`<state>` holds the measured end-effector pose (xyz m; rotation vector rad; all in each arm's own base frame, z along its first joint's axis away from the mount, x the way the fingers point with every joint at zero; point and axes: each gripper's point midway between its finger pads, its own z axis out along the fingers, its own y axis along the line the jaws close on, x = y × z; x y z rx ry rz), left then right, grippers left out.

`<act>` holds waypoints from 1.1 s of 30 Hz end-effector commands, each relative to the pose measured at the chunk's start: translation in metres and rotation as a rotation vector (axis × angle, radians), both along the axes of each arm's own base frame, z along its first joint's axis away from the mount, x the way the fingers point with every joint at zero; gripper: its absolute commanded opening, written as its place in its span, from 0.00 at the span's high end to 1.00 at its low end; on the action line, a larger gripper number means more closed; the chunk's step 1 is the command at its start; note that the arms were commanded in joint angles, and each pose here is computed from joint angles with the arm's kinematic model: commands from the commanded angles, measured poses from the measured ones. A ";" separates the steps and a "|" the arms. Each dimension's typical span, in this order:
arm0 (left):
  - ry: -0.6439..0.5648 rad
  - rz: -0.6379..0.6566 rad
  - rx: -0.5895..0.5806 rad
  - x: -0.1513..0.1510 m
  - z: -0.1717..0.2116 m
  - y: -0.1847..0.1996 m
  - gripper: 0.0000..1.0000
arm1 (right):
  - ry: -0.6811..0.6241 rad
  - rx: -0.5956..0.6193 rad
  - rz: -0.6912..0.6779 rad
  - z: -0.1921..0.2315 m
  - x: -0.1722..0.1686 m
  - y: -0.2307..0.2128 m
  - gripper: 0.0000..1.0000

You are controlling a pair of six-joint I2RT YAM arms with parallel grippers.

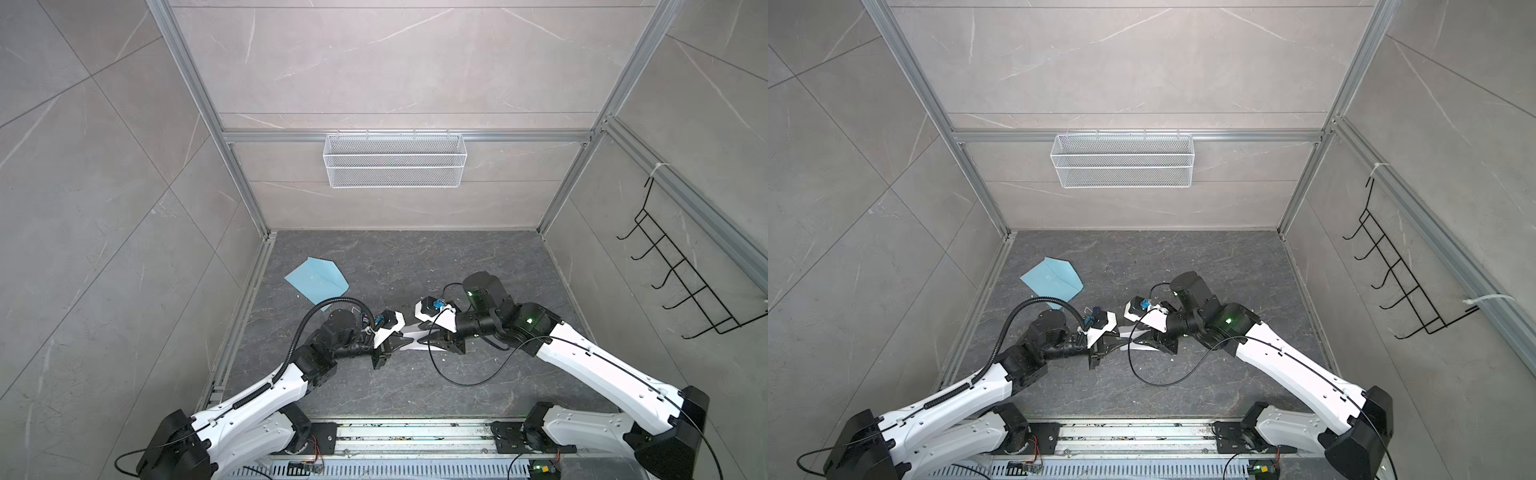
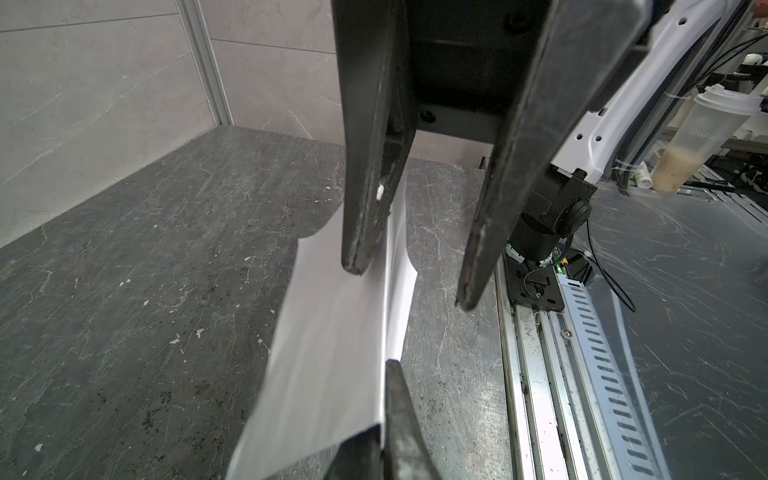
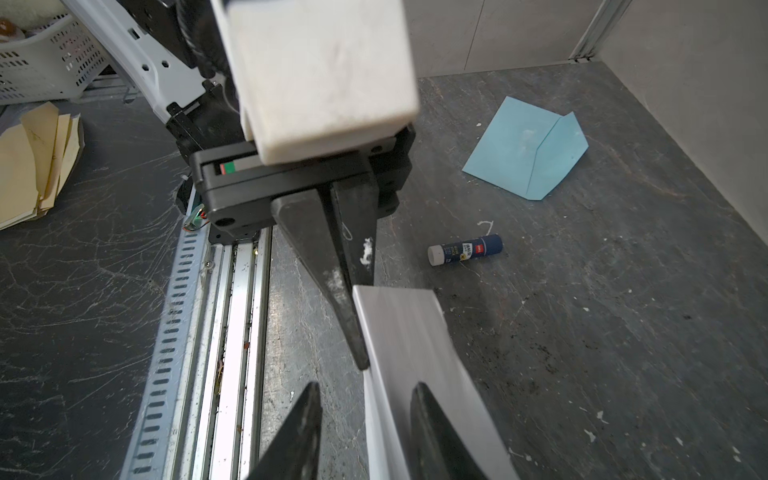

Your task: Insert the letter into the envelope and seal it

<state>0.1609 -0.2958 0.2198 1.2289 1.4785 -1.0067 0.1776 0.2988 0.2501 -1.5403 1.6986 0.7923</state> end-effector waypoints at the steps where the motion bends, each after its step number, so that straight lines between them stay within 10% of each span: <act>1: -0.048 -0.028 -0.054 -0.004 0.028 -0.002 1.00 | -0.020 0.013 0.024 0.011 -0.001 0.006 0.70; 18: -0.055 0.014 -0.042 0.001 0.029 0.003 0.98 | -0.016 -0.023 0.026 0.003 -0.004 0.002 1.00; 24: -0.073 0.041 -0.004 -0.003 0.034 0.014 0.54 | -0.075 -0.064 0.000 0.002 -0.005 -0.014 1.00; 33: -0.121 0.029 -0.014 -0.013 0.051 0.022 0.38 | -0.073 -0.041 0.033 0.004 -0.015 -0.017 1.00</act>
